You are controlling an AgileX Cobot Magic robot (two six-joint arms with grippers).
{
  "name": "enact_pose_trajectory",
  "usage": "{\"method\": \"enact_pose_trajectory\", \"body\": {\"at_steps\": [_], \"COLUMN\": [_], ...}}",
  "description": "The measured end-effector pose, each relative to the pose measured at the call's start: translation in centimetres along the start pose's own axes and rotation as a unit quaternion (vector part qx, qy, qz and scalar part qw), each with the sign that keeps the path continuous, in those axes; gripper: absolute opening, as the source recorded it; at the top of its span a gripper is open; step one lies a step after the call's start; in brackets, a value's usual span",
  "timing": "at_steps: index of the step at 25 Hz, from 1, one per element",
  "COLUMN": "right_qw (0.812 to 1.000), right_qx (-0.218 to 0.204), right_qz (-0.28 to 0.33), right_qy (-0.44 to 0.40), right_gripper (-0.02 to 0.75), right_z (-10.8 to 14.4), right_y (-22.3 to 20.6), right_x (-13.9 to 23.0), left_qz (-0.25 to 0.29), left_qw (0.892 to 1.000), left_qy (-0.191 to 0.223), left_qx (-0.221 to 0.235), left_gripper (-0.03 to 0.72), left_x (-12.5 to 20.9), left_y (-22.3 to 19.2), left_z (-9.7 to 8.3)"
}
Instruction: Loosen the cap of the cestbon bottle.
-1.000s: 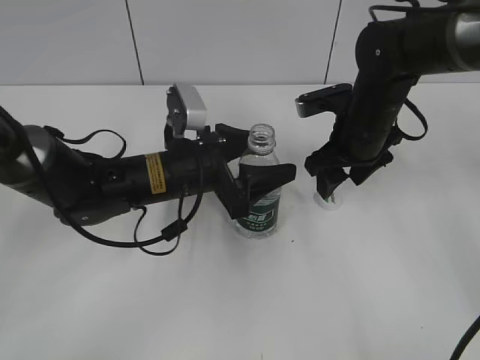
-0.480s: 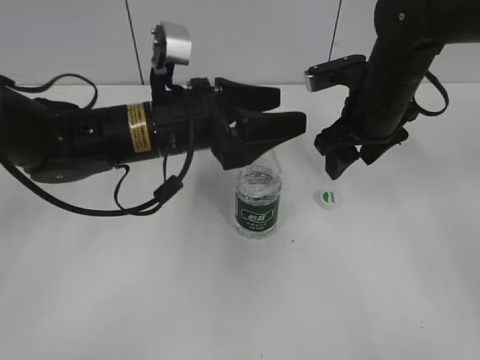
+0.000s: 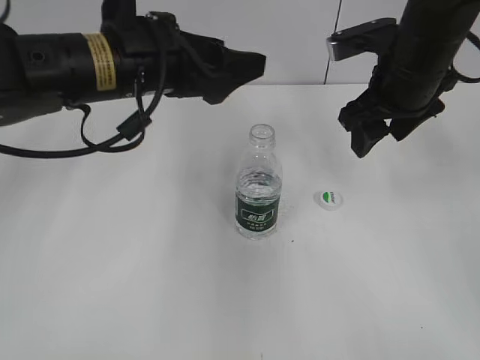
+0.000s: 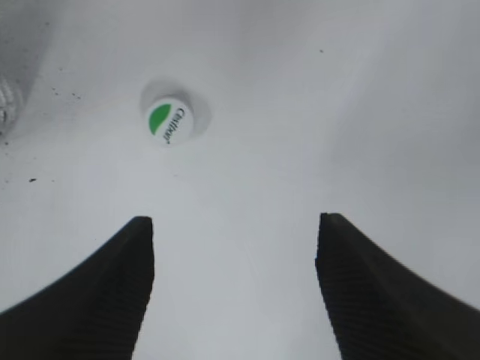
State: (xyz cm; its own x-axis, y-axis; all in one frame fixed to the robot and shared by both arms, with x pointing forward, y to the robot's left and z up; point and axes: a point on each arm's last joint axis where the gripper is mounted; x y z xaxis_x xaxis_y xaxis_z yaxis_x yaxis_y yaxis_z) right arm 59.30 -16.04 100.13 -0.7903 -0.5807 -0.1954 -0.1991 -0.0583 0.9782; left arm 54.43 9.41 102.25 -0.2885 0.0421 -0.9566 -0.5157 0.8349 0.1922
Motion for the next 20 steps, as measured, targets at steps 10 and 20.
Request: {"method": "enact_pose_trajectory", "body": {"at_steps": [10,20], "right_qw": [0.998,0.999], "right_qx": [0.030,0.045], "right_qz": [0.046,0.016], "right_qy": [-0.006,-0.026], "right_gripper": [0.516,0.516], "right_z": [-1.0,-2.9], "right_y": [1.5,1.5], "right_x": [1.4,1.4], "left_qz": [0.087,0.172], "left_qw": [0.943,0.866], "left_qy": [0.070,0.151], "left_qx": [-0.314,-0.444], "left_gripper": [0.493,0.483], "left_x": [-1.8,0.1], "left_y": [6.0,10.0], "left_z": [4.5,8.0]}}
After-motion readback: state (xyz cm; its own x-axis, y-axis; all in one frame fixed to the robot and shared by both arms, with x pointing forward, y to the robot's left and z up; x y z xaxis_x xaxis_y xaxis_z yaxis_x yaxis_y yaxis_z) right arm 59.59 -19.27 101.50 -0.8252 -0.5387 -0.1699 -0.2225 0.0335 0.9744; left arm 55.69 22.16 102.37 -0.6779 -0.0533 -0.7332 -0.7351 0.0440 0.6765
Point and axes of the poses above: a point on each arm's last joint axis where the gripper is mounted, y pointing back along that axis away from the gripper, z along the wrist's bending axis when the last joint is at zero, x = y × z, and after that the axes turned 5 degrees about y, right-handed
